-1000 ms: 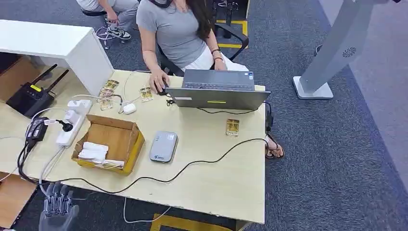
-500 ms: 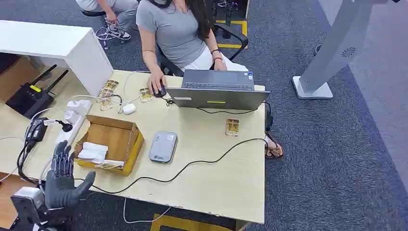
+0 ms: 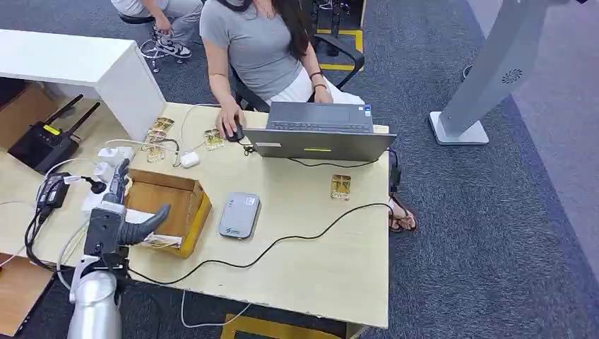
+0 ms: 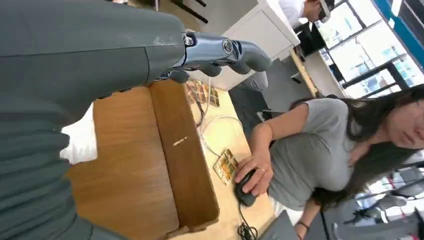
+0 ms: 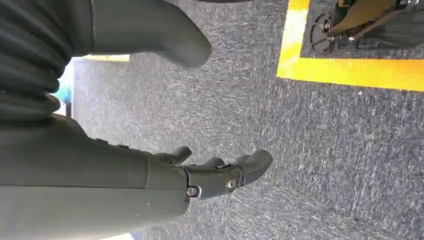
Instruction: Pass the card to the sensor for recognition and then transmit it.
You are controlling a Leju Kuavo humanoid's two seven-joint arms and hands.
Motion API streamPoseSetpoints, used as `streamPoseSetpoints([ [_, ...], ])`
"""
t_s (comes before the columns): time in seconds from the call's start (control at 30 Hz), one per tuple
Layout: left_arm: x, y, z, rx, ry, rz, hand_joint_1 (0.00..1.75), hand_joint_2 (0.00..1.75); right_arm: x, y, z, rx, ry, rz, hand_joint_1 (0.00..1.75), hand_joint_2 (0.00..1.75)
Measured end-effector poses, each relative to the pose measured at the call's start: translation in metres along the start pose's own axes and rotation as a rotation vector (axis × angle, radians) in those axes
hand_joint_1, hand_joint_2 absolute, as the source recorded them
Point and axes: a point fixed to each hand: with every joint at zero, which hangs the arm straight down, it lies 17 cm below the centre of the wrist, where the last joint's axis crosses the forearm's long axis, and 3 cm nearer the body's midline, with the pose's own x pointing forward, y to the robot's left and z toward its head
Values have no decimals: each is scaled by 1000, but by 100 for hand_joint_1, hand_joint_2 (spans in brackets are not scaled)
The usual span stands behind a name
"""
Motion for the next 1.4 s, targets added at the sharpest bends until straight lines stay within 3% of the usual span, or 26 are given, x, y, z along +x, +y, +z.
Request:
streamPoseSetpoints([
  [0.5, -5, -1, -86, -14, 29, -402, 0, 175, 4, 6, 1, 16, -15, 107, 0, 175],
  [1.07, 15, 63, -168, 128, 6, -919, 0, 175, 11, 18, 5, 31, -52, 252, 0, 175],
  [1.4, 35, 105, -194, 237, -30, -1189, 0, 175, 14, 25, 6, 38, -68, 334, 0, 175],
])
